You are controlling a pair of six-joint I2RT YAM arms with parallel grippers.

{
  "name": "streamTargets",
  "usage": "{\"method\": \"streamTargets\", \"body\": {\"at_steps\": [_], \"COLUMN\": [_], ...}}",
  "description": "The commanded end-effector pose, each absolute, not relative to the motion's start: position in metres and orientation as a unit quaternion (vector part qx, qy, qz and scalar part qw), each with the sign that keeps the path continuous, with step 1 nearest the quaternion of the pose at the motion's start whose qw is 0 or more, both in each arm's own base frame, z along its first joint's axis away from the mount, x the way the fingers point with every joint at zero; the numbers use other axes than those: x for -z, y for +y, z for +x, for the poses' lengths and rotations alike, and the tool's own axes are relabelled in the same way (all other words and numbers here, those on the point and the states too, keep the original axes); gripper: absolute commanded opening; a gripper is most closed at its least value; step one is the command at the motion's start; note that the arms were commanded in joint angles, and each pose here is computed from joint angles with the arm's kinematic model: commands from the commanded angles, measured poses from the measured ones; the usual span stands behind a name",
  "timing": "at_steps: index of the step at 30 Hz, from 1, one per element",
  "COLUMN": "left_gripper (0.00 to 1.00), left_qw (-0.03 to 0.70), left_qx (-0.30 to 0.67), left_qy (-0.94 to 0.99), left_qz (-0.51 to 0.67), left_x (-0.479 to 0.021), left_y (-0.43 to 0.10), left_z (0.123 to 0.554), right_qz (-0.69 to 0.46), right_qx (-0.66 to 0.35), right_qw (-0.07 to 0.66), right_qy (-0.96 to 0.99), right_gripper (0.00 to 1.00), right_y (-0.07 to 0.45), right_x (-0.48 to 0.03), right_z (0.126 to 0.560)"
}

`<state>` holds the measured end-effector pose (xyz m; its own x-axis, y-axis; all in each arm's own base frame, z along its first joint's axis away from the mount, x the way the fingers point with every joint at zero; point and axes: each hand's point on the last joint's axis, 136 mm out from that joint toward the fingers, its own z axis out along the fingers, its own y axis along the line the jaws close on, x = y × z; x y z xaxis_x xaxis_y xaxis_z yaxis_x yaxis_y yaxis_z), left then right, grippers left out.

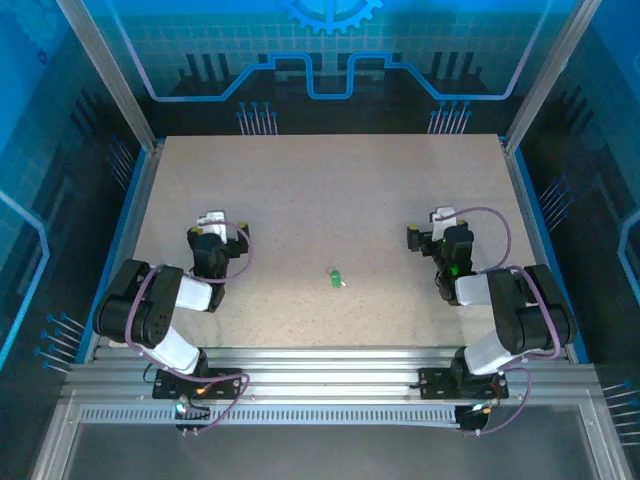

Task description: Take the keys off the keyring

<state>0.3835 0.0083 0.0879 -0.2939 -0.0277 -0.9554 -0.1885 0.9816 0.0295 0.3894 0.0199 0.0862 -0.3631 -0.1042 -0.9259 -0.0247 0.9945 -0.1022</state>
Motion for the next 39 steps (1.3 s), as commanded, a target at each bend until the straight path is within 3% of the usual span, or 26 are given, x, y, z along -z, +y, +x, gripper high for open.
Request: {"method": "streamTargets", "body": {"at_steps": [1,31,39], "left_gripper": [0.99,0.99,0.99], "left_qw": [0.607,0.601,0.593], "left_qx": [-0.06,-0.056,-0.041], "left_qy": [0.789,0.794,0.8], "left_qz": [-0.07,-0.074,-0.084], "left_x": [-0.102,-0.1,-0.099], "left_y": [0.009,0.01,0.015], "left_z": [0.39,0.392,0.395], "right_qz": [-0.038,-0.038,-0.024], "right_qx": [0.034,0.029,0.067], "right_qw": [0.583,0.582,0.563], "right_qy": [0.811,0.812,0.824], "right_gripper": [1.0,1.0,1.0], "right_y": [0.021,0.02,0.022], "right_x": [-0.099,-0.1,-0.149], "right_z": [0.398,0.398,0.394]}}
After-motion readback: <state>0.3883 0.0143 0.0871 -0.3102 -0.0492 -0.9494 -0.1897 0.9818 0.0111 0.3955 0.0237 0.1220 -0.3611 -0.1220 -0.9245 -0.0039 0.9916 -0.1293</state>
